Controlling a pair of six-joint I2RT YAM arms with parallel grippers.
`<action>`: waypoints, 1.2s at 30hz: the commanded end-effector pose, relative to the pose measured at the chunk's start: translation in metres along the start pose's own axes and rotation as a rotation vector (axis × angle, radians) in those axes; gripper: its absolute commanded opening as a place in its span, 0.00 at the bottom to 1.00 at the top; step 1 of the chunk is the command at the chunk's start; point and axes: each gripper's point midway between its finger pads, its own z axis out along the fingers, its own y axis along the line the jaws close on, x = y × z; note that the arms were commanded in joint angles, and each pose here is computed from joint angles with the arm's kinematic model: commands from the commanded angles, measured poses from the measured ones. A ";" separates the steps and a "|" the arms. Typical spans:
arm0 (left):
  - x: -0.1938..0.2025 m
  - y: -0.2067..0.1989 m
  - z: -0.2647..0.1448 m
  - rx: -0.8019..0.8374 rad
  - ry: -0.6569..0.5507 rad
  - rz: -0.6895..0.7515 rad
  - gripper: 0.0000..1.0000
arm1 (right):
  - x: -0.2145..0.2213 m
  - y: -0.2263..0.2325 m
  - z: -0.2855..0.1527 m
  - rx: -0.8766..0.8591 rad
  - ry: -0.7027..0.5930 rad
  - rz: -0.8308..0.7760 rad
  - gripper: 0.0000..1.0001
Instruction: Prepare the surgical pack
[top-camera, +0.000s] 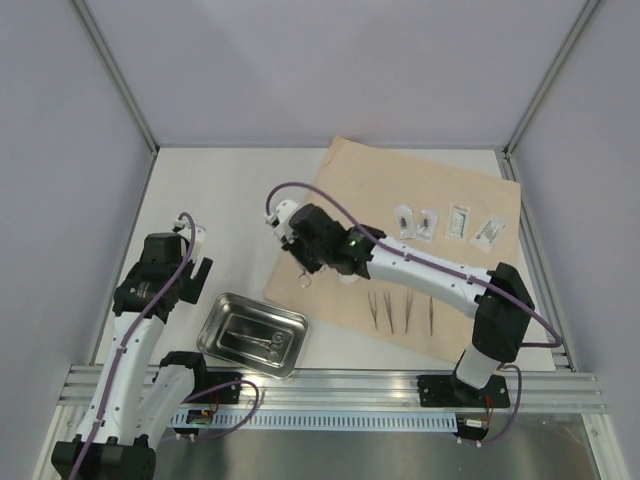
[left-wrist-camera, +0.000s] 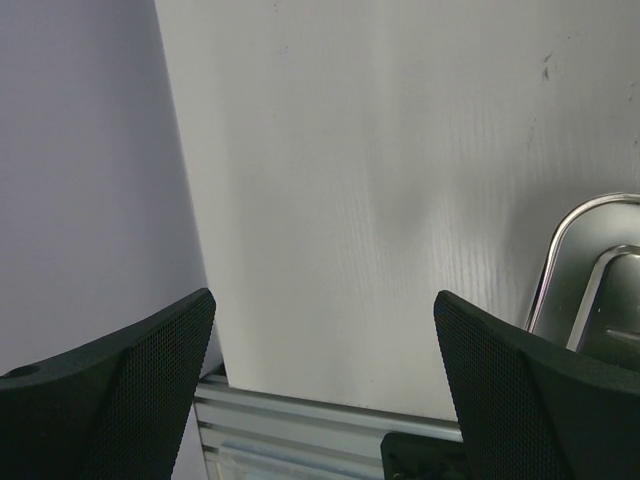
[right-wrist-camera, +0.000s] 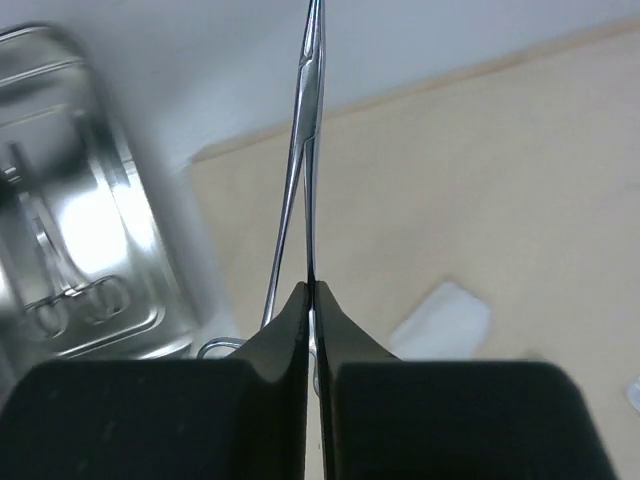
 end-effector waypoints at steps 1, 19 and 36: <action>-0.010 0.012 -0.008 -0.046 -0.043 -0.031 1.00 | 0.001 0.093 -0.005 -0.178 -0.050 -0.096 0.01; -0.007 0.014 -0.018 -0.065 -0.095 -0.054 1.00 | 0.077 0.234 0.040 -0.249 0.122 -0.421 0.00; -0.008 0.013 -0.018 -0.058 -0.103 -0.052 1.00 | 0.091 0.244 0.054 -0.253 0.160 -0.505 0.00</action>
